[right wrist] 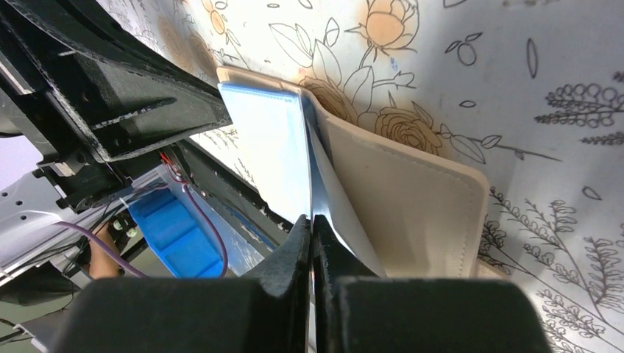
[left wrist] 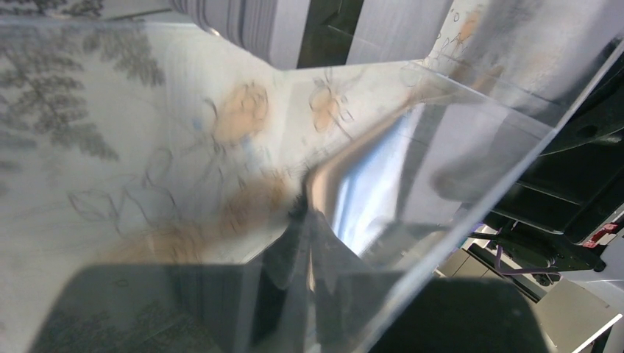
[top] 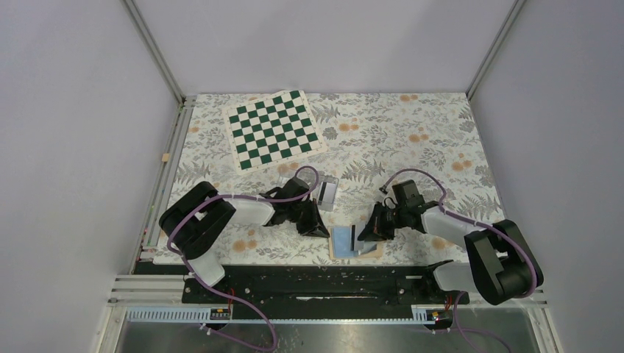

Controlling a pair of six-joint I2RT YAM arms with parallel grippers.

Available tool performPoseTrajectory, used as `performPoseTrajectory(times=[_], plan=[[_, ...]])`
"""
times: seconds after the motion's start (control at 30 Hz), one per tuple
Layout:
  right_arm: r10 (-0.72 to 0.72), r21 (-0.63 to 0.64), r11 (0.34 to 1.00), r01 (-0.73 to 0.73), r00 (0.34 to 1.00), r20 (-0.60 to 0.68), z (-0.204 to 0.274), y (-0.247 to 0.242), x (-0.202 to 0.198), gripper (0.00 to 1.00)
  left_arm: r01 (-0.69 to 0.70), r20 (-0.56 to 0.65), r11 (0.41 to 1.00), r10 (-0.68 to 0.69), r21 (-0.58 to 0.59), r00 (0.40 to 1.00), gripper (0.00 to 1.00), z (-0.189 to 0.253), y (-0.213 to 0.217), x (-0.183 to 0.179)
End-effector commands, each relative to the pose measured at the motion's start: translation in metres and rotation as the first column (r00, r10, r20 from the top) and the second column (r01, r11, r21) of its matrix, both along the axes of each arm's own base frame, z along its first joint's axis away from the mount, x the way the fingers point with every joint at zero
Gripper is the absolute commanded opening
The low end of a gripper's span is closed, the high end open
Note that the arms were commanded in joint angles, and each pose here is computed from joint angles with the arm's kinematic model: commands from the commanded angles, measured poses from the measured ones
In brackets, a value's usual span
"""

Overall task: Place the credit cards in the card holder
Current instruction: Insert the credit card into the card holder.

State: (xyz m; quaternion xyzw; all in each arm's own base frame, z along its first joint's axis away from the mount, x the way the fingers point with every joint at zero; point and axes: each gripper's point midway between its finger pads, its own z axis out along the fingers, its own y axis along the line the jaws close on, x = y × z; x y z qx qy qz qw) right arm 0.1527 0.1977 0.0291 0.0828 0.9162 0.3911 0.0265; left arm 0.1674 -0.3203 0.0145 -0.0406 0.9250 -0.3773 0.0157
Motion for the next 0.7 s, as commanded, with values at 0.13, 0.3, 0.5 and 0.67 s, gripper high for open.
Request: performPoseTrajectory(times=[0.13,0.3,0.5,0.67], plan=[[0.082,0.015,0.997,-0.081,0.99,-0.118,-0.003,0.001,-0.017,0.0,-0.01,-0.07,0.978,0.026,0.21,0.997,0.0,-0.044,0.036,-0.019],[0.1,0.027,0.995,-0.097,0.987,-0.129,-0.01,0.004,-0.015,0.0,-0.002,-0.068,0.978,0.017,0.207,0.998,0.0,-0.045,0.035,-0.018],[0.139,0.031,0.99,-0.136,0.98,-0.139,-0.013,0.006,-0.012,0.0,0.005,-0.07,0.978,0.01,0.207,0.998,0.0,-0.045,0.034,-0.019],[0.144,-0.056,0.986,-0.157,0.972,-0.187,-0.017,-0.006,-0.017,0.0,0.002,-0.067,0.977,0.012,0.211,0.998,0.0,-0.044,0.034,-0.018]])
